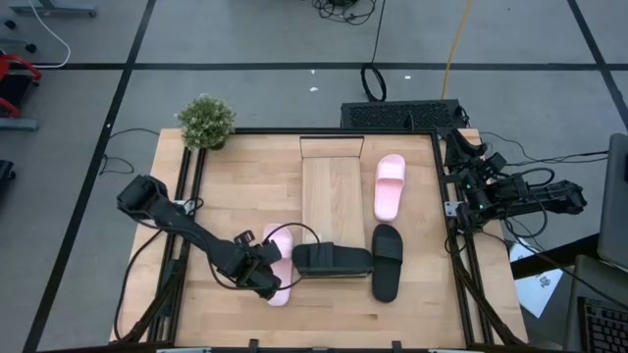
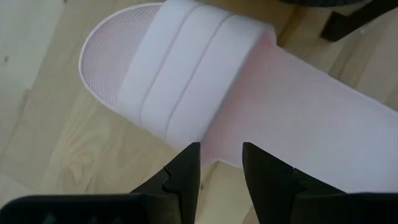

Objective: Pick and place slides into the shelf
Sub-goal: Put the bottom pink slipper on the shelf

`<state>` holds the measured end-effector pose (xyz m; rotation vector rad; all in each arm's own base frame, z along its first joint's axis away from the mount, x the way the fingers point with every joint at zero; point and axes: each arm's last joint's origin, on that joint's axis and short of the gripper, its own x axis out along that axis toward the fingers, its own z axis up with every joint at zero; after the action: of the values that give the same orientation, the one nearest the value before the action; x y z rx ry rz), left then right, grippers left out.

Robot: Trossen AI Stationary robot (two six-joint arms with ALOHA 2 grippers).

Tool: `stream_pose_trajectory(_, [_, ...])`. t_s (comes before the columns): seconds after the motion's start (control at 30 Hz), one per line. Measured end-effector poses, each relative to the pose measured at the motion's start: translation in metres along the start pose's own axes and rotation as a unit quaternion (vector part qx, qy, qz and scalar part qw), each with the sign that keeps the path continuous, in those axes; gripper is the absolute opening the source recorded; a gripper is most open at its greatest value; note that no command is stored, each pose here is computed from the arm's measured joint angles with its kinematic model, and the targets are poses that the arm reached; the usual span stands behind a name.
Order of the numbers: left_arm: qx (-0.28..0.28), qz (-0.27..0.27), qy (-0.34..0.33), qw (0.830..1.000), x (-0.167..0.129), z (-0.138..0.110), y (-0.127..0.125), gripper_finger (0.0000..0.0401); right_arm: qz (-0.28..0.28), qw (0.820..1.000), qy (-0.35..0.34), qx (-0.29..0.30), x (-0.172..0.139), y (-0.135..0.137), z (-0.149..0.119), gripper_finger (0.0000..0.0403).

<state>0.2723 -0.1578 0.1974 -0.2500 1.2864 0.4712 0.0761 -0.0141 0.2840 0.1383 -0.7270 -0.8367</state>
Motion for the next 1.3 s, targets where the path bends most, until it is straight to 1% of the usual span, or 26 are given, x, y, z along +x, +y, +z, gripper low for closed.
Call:
stream_pose_trajectory(0.27, [-0.001,0.018,0.002,1.000,0.010,-0.001,-0.004,0.0129,-0.001,1.000,0.001,0.000,0.000,0.000,0.000,0.0128])
stream_pose_trajectory(0.4, [-0.030,0.028,0.001,0.999,0.010,-0.001,-0.002,0.0129,0.000,1.000,0.001,0.002,0.000,0.000,0.000,0.0128])
stream_pose_trajectory(0.47, [-0.042,0.049,-0.001,0.998,0.010,-0.003,0.001,0.0129,-0.001,1.000,0.001,0.002,0.000,0.000,0.000,0.0128])
stream_pose_trajectory(0.53, [-0.051,0.056,0.001,0.997,0.010,-0.005,0.002,0.0129,-0.001,1.000,0.001,0.002,0.000,0.000,0.000,0.0128])
stream_pose_trajectory(0.87, [-0.059,0.072,-0.006,0.996,0.009,-0.005,0.004,0.0126,-0.001,1.000,0.001,0.003,0.000,0.000,0.000,0.0128])
stream_pose_trajectory(0.97, [-0.075,0.088,0.003,0.993,0.009,-0.007,0.007,0.0100,0.000,1.000,0.001,0.003,0.000,0.000,0.000,0.0128])
stream_pose_trajectory(1.1, [-0.081,0.106,0.026,0.991,0.008,-0.011,0.011,0.0023,0.000,1.000,0.001,0.002,0.000,0.000,0.000,0.0128])
stream_pose_trajectory(1.13, [-0.082,0.105,0.028,0.991,0.008,-0.011,0.011,0.0012,0.000,1.000,0.001,0.002,0.000,0.000,0.000,0.0128])
stream_pose_trajectory(1.3, [-0.111,0.114,0.040,0.986,0.008,-0.013,0.013,0.0003,0.000,1.000,0.002,0.002,0.000,0.000,0.000,0.0128])
